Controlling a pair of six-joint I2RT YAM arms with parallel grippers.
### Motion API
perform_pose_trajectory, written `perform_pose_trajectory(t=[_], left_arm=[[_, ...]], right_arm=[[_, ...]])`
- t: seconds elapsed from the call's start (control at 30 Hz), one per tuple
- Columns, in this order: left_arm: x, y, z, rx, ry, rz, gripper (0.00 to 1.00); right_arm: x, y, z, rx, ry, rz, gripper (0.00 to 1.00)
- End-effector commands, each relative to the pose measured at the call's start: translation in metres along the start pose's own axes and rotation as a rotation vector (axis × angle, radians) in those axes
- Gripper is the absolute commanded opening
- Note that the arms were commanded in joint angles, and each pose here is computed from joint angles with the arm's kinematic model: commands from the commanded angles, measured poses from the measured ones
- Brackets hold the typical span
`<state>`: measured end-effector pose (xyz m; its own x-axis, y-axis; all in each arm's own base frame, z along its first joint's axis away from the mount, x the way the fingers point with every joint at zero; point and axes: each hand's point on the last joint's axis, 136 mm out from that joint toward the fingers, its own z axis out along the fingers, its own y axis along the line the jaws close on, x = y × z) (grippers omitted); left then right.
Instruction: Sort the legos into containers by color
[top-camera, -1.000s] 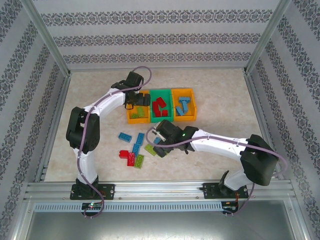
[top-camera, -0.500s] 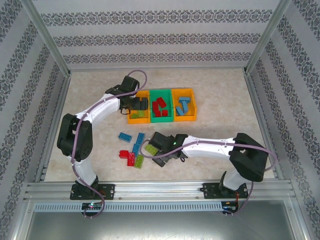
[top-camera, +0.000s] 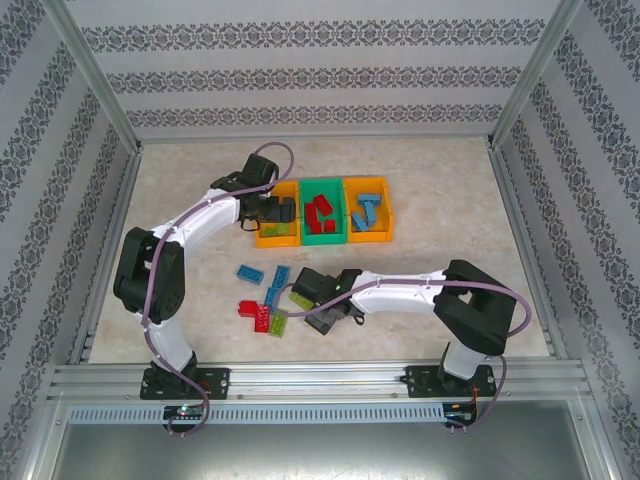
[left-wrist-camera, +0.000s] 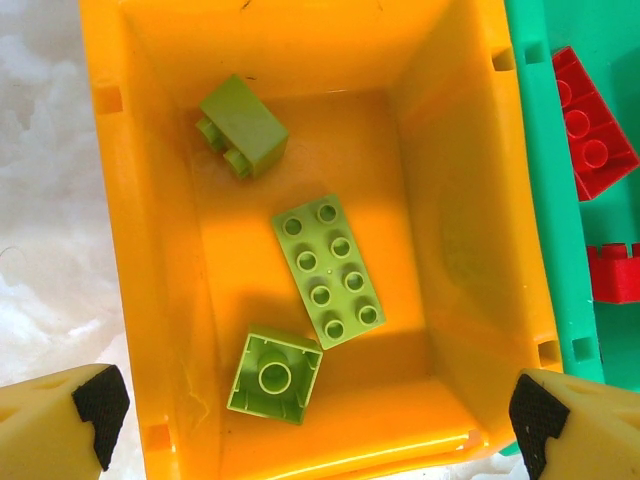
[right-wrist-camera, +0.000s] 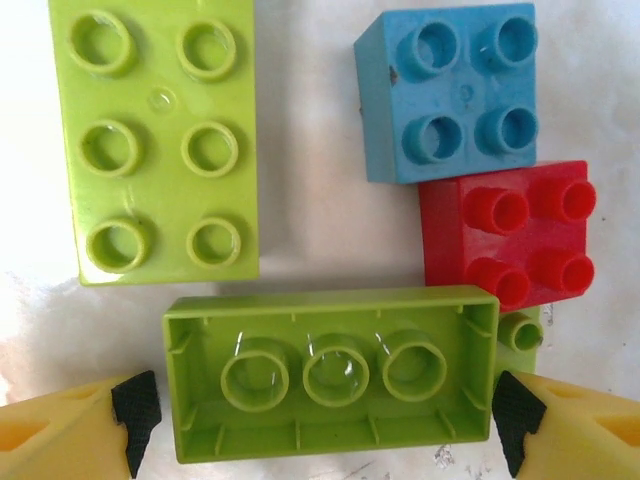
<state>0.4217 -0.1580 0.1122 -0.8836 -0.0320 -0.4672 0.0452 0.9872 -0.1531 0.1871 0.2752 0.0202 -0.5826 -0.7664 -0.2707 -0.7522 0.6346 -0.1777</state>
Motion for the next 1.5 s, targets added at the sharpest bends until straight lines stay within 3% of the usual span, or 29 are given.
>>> perform_pose_trajectory(t=[0.0, 0.37, 0.8, 1.03, 1.27, 1.47], left_arm=[[-0.006, -0.002, -0.013, 0.014, -0.039, -0.020, 0.99], [-0.003, 0.001, -0.012, 0.002, -0.033, -0.014, 0.99], [0.005, 0.009, -0.020, -0.020, -0.040, -0.013, 0.99], [0.027, 0.033, -0.044, -0.095, -0.075, -0.020, 0.99], [0.077, 0.053, -0.065, -0.115, -0.055, -0.030, 1.00], [0.114, 0.037, -0.070, -0.021, -0.046, -0.001, 1.00]], right_arm=[[-0.005, -0.002, 0.002, 0.033, -0.004, -0.007, 0.88], [-0.011, -0.006, -0.005, 0.056, -0.021, -0.008, 0.69], [-0.035, -0.013, -0.051, -0.001, -0.174, 0.041, 0.67], [-0.100, -0.045, -0.077, -0.100, -0.347, 0.154, 0.67], [-0.177, -0.093, -0.096, -0.197, -0.507, 0.265, 0.67], [-0.221, -0.116, -0.073, -0.238, -0.472, 0.330, 0.66]])
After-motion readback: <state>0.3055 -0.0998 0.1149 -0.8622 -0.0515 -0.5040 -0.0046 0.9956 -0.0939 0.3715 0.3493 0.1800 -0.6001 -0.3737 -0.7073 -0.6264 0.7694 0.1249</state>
